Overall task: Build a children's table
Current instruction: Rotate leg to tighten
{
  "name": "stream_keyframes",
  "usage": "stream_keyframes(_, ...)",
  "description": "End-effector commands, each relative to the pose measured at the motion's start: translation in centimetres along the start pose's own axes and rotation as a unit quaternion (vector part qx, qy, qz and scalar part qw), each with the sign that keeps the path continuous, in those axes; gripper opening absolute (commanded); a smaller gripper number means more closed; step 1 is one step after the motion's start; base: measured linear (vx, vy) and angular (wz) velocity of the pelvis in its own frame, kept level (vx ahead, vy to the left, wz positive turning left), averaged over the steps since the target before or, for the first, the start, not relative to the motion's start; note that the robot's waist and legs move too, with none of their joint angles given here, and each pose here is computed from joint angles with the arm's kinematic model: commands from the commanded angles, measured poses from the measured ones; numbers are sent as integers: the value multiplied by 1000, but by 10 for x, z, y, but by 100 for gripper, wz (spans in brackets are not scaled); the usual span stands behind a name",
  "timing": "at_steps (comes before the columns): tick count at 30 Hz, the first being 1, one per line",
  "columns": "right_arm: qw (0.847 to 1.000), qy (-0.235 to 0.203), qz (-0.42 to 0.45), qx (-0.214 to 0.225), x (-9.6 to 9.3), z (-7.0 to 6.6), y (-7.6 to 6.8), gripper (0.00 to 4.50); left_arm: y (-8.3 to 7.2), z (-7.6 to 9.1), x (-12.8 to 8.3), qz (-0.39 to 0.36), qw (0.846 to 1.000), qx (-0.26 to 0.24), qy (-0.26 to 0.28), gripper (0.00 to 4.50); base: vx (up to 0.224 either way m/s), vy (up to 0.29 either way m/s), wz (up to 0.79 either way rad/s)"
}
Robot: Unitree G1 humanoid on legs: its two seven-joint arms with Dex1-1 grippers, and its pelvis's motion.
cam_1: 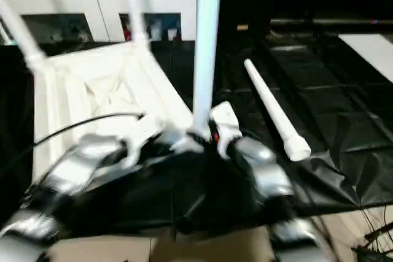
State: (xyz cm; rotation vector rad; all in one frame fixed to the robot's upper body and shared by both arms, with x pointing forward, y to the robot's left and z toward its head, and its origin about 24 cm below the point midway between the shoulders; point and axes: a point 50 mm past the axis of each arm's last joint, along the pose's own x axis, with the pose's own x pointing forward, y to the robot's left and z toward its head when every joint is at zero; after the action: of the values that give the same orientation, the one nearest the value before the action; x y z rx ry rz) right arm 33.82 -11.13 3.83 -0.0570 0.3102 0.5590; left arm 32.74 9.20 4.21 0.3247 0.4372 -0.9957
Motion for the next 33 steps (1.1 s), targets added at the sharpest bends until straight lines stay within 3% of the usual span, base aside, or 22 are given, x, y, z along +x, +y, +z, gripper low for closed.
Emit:
stream_keyframes(1, 997, 38, -42, 54, 16, -9, 16, 267, 4, -5, 15, 81, 995, -48, 24, 0, 0, 0, 0)
stream_keyframes(2, 992, 47, -80, 81, 23, -9, 18, 267, 3, 3, 25, 100, 993, -52, 21, 0, 0, 0, 0)
stream_keyframes(8, 990, 50, -110, 73, 31, -6, 23, 266, -4, 19, 39, 100, 995, -14, -2, 0, 0, 0, 0)
stream_keyframes(11, 992, 47, -107, 50, 31, -5, 23, 266, -6, 17, 40, 85, 996, -8, 1, 0, 0, 0, 0)
stream_keyframes(15, 989, 32, -129, 61, 31, -2, 18, 266, -7, 13, 41, 72, 997, -4, 0, 0, 0, 0, 0)
stream_keyframes(16, 989, 27, -132, 64, 31, -1, 16, 301, -7, 13, 42, 72, 997, -5, -1, 0, 0, 0, 0)
stream_keyframes(19, 989, 14, -130, 64, 28, 2, 13, 301, -8, 13, 42, 63, 998, 0, -5, 0, 0, 0, 0)
stream_keyframes(21, 989, 11, -132, 59, 27, 3, 12, 342, -9, 13, 42, 59, 998, 3, -6, 0, 0, 0, 0)
stream_keyframes(26, 989, -25, -143, 11, 18, 12, 2, 342, -11, 12, 43, 43, 999, 17, -6, 0, 0, 0, 0)
stream_keyframes(33, 988, -67, -140, -3, -1, 18, -6, 342, -11, 14, 45, 55, 998, 33, -18, 0, 0, 0, 0)
